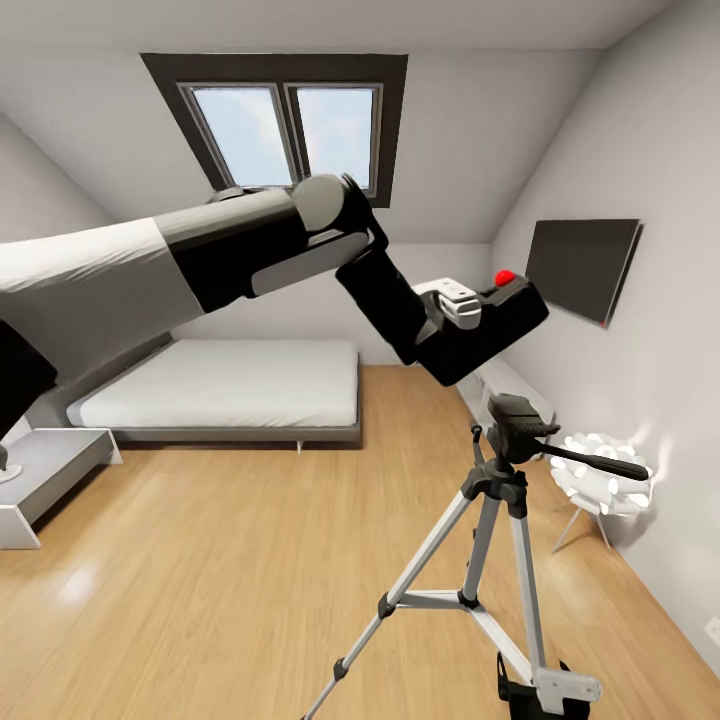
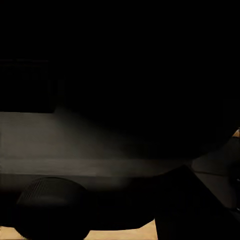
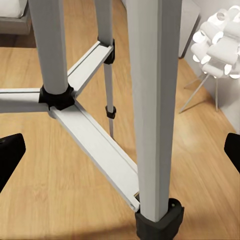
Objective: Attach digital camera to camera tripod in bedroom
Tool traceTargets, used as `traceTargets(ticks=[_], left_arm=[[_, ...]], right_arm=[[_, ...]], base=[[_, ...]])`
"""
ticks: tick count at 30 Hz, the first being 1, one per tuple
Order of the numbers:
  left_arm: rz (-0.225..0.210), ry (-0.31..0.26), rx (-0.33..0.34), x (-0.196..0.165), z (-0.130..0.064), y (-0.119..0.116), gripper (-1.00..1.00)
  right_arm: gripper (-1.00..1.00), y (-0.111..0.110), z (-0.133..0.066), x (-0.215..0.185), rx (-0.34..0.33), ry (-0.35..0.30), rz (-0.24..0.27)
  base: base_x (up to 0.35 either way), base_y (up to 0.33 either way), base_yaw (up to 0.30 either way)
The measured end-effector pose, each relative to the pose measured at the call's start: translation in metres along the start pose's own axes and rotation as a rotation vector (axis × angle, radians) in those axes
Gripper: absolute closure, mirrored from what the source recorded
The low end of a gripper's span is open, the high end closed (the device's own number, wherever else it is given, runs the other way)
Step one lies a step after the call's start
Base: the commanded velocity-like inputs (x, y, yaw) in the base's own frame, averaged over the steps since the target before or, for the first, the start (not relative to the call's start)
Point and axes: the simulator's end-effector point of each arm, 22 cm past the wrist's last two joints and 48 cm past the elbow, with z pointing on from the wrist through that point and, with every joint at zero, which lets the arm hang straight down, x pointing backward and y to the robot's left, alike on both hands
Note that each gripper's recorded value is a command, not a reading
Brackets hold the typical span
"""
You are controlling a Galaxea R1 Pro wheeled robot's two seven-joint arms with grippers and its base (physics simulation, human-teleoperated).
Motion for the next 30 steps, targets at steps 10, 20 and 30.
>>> traceTargets(ticks=[10,20,30], left_arm=[[0.063,0.008,-0.008,-0.014,-0.018,-0.016,1.00],[0.225,0.060,-0.028,-0.057,-0.077,-0.067,1.00],[0.242,0.224,-0.035,-0.022,-0.041,-0.066,1.00]], right_arm=[[-1.00,0.000,0.000,0.000,0.001,0.000,0.000],[-1.00,0.001,0.000,0.000,0.000,0.000,0.000],[-1.00,0.002,0.000,0.000,-0.003,-0.001,0.000]], base=[[0.000,0.000,0.000],[0.000,0.000,0.000],[0.000,0.000,0.000]])
